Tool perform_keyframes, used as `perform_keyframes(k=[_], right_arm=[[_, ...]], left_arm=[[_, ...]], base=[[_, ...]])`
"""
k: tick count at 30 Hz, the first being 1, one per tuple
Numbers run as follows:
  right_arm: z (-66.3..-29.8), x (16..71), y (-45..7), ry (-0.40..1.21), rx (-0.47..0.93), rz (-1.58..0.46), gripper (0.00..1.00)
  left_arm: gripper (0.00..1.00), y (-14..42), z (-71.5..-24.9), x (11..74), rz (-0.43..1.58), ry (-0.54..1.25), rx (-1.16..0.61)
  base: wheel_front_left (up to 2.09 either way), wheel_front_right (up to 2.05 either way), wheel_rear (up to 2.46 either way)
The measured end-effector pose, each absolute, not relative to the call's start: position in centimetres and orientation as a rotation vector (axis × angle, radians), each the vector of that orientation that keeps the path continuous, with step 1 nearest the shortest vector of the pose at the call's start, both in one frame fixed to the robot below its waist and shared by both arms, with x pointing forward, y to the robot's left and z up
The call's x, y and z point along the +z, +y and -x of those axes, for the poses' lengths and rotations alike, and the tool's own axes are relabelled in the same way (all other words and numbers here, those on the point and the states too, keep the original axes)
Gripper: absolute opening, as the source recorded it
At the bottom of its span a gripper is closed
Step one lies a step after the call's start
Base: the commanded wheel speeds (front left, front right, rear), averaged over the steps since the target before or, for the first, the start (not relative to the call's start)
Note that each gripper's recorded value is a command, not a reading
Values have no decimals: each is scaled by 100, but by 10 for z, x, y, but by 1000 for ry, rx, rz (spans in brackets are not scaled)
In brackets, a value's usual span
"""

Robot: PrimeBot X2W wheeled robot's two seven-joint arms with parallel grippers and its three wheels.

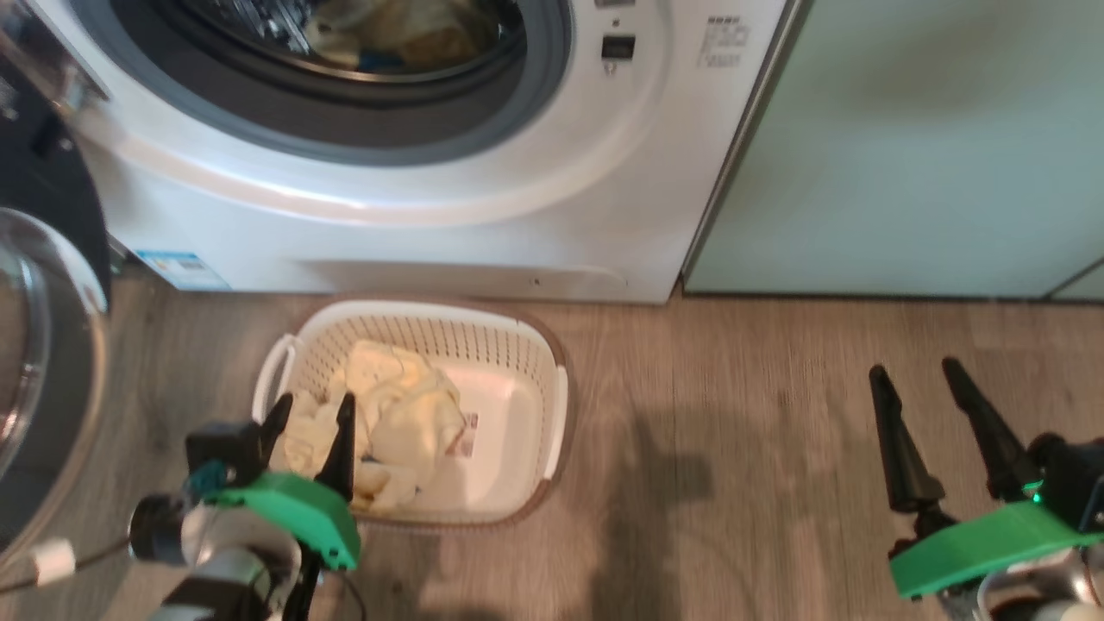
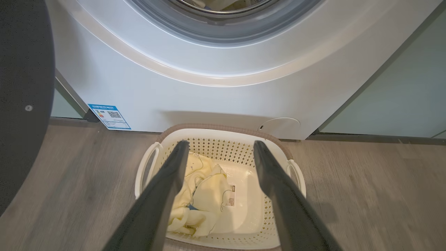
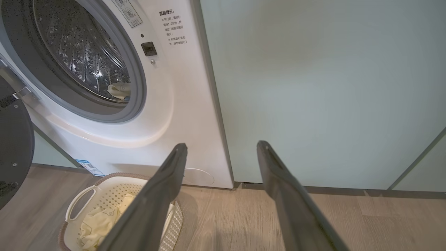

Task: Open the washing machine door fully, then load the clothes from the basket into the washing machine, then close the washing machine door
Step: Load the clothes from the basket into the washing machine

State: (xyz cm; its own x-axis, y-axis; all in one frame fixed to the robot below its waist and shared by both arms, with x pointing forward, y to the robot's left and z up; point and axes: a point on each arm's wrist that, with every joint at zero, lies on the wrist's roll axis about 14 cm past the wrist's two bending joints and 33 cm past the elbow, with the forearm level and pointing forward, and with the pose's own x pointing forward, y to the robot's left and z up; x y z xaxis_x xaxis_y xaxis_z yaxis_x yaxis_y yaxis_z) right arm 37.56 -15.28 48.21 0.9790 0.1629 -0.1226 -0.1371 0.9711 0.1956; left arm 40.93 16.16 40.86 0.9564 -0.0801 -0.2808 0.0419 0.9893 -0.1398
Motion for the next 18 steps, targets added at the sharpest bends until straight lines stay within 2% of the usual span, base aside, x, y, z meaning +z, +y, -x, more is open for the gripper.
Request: perform_keyframes(k=[18], right_arm=[[-421,430,-172,221,103,-111,100]], left_arm=[[100,123,-474,275,131,593,-166]], base=[[0,0,0]])
